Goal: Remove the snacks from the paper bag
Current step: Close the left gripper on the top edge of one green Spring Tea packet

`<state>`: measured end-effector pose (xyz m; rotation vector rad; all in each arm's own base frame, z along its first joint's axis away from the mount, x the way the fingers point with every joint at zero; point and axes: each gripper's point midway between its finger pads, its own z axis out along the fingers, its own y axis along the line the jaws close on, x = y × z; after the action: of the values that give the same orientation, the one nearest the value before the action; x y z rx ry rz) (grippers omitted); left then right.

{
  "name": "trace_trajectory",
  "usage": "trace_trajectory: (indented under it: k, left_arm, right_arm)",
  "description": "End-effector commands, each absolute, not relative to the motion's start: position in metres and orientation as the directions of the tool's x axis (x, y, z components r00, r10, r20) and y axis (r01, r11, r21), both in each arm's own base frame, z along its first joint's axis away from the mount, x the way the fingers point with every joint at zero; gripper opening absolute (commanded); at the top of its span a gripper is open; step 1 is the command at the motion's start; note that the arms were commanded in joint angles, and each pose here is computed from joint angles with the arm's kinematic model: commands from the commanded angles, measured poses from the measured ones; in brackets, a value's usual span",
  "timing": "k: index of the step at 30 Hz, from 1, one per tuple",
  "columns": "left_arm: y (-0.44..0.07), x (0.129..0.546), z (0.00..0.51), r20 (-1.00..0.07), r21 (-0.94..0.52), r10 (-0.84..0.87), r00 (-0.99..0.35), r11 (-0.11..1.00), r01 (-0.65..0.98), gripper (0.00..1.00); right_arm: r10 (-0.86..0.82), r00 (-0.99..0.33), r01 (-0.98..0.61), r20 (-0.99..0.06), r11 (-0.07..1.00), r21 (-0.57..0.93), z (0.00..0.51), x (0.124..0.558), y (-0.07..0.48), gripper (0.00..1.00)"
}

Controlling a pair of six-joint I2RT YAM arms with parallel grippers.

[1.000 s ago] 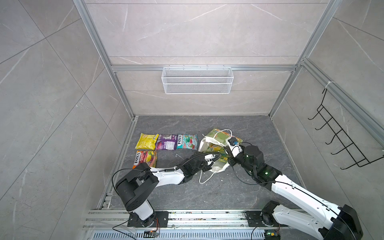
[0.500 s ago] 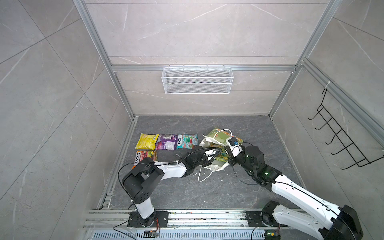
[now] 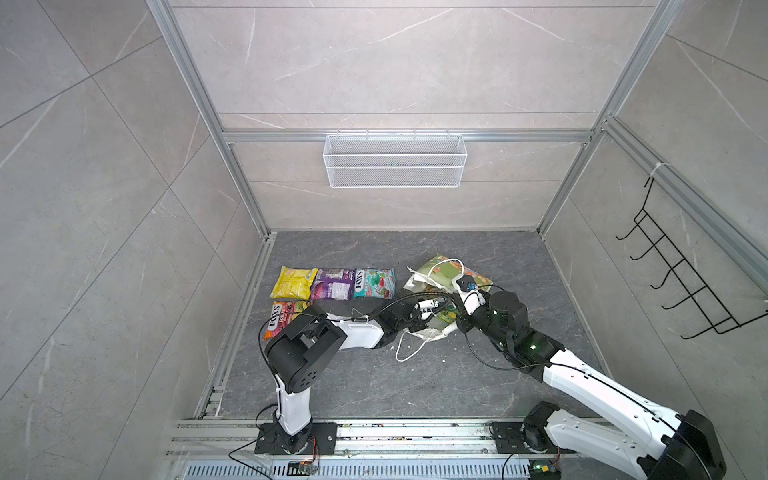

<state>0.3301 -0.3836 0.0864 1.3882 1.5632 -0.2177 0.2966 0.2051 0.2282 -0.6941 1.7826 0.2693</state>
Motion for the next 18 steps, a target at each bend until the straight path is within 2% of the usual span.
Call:
trace_trajectory:
  k: [1,3,5,7,18]
  left_arm:
    - [-0.391,0.347,0.1,-0.761,0.484,0.625,0.174,0.368,0.794,0.18]
    - [-0.391,0.349,0.098,-0.762,0.485,0.626,0.169,0.377,0.789,0.15]
    - [-0.391,0.351,0.097,-0.76,0.488,0.629,0.166,0.384,0.784,0.06]
    - [-0.39,0.354,0.1,-0.763,0.492,0.626,0.162,0.399,0.774,0.01]
    - [-0.381,0.346,0.142,-0.8,0.496,0.572,0.182,0.46,0.737,0.0]
  right_arm:
    - [-0.264,-0.136,-0.583,-0.955,0.801,-0.138,0.244,0.295,0.208,0.0]
    - [-0.26,-0.137,-0.585,-0.956,0.8,-0.134,0.244,0.295,0.208,0.0]
    - [-0.255,-0.14,-0.585,-0.957,0.801,-0.128,0.244,0.295,0.208,0.0]
    - [-0.252,-0.14,-0.584,-0.958,0.802,-0.126,0.244,0.295,0.208,0.0]
    - [-0.237,-0.153,-0.564,-0.959,0.818,-0.112,0.243,0.299,0.205,0.0]
